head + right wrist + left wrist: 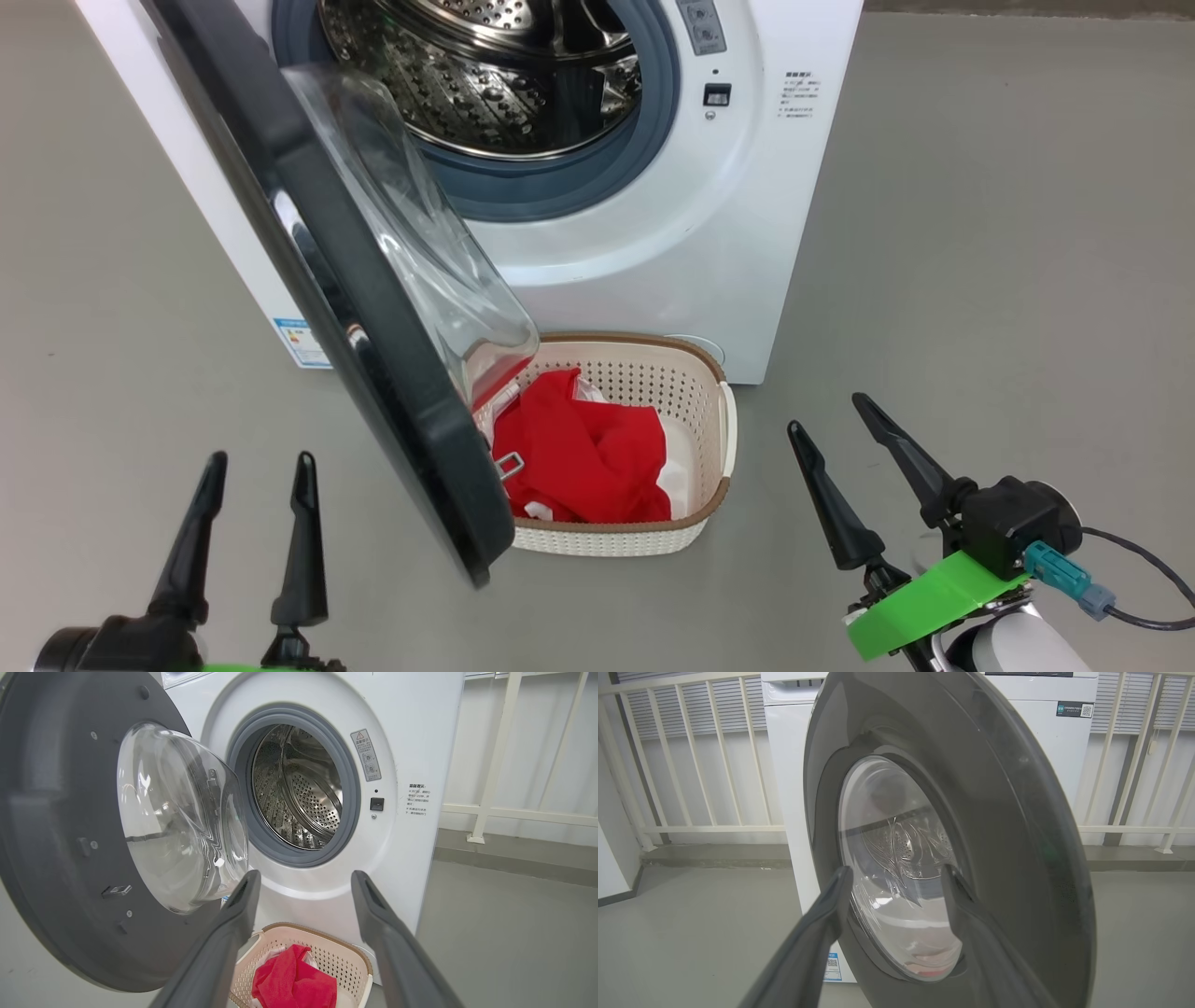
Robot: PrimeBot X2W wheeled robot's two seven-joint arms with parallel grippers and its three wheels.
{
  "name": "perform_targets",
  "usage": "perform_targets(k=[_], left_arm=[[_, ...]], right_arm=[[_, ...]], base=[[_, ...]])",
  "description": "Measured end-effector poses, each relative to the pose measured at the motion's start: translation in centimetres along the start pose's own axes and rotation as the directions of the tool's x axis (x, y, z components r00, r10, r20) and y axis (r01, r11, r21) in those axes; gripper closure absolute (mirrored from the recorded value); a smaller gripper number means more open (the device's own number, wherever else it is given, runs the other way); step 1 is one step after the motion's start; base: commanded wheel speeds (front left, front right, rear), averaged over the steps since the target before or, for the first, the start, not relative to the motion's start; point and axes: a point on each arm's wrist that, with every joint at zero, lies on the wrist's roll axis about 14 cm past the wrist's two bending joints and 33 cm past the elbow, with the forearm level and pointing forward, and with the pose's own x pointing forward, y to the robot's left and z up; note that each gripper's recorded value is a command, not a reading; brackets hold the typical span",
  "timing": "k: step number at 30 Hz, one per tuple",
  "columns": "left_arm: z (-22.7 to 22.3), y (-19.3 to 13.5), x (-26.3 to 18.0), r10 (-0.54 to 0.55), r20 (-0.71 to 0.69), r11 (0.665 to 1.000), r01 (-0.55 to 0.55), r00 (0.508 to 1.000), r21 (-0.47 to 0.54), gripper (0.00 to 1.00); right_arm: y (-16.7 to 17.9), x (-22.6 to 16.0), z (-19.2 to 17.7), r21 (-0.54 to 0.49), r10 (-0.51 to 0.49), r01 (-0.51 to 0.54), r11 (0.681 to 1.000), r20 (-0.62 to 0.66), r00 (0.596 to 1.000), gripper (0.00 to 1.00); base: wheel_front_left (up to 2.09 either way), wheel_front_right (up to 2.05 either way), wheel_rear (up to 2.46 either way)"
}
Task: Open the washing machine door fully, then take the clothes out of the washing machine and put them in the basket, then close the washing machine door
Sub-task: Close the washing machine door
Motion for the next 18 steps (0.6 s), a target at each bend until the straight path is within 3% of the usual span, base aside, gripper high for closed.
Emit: perform_targets(k=[18], left_arm=[[-1.2, 0.3, -0.5, 0.021, -0.037, 1.000, -0.020, 0.999, 0.016, 0.00]], right_arm=[[0.1, 0.2, -0.3, 0.005, 0.006, -0.006, 1.000, -0.007, 1.000, 0.00]], base=[[0.00, 0.00, 0.00]])
